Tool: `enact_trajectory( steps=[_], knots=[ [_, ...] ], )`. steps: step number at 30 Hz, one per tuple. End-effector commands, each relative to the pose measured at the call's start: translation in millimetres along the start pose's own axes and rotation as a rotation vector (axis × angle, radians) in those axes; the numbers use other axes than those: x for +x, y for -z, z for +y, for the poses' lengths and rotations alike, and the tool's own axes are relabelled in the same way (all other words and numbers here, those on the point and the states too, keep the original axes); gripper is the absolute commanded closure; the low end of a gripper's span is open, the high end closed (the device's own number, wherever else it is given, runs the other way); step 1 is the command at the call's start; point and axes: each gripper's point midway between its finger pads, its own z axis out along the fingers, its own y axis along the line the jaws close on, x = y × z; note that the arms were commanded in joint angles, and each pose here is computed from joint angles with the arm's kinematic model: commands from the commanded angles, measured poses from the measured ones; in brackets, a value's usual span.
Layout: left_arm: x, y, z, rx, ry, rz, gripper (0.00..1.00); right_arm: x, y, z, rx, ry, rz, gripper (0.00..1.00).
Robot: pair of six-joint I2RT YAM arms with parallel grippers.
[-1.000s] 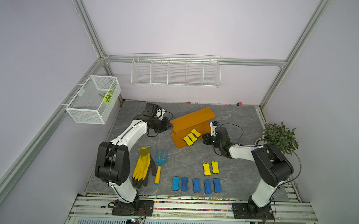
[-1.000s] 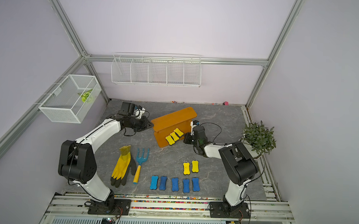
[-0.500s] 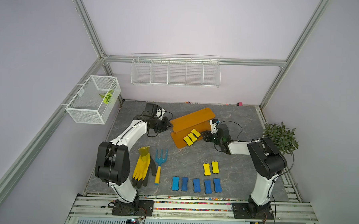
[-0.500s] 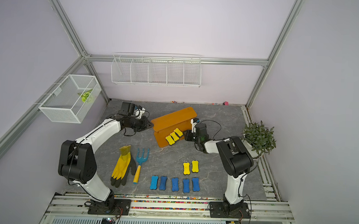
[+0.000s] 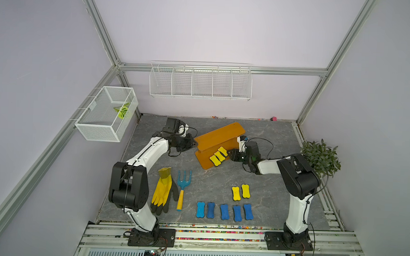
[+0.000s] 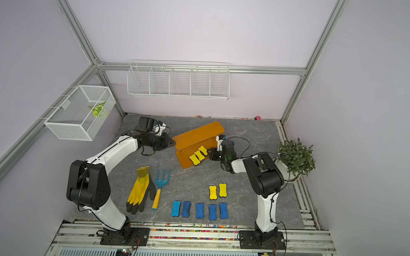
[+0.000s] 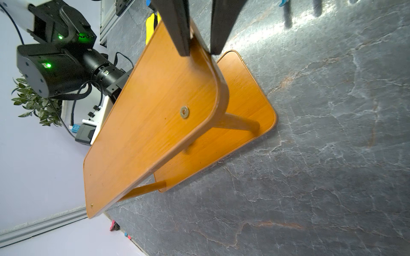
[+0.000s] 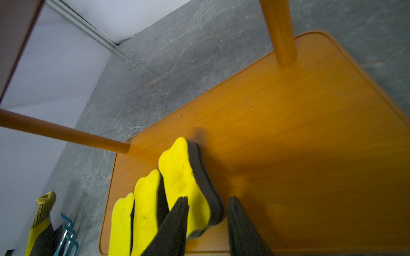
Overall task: Remove the whiteboard erasers from the shelf
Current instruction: Pick up the whiteboard eraser from the shelf.
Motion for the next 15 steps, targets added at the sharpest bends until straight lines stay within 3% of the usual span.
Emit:
enact_trajectory(
  steps=[1,12,15],
  knots=[
    [0,-5,11,-0.029,0.003,0.014,0.78,-6,-5,6,-0.026,0.01,-0.023,0.62],
    [1,-6,12,-0.032,0.004,0.018,0.78,6,-21,4,-0.027,-0.014,-0.024,0.62],
    [1,-6,12,-0.036,0.003,0.018,0.78,9,-20,1,-0.018,-0.016,-0.017,0.65]
  ],
)
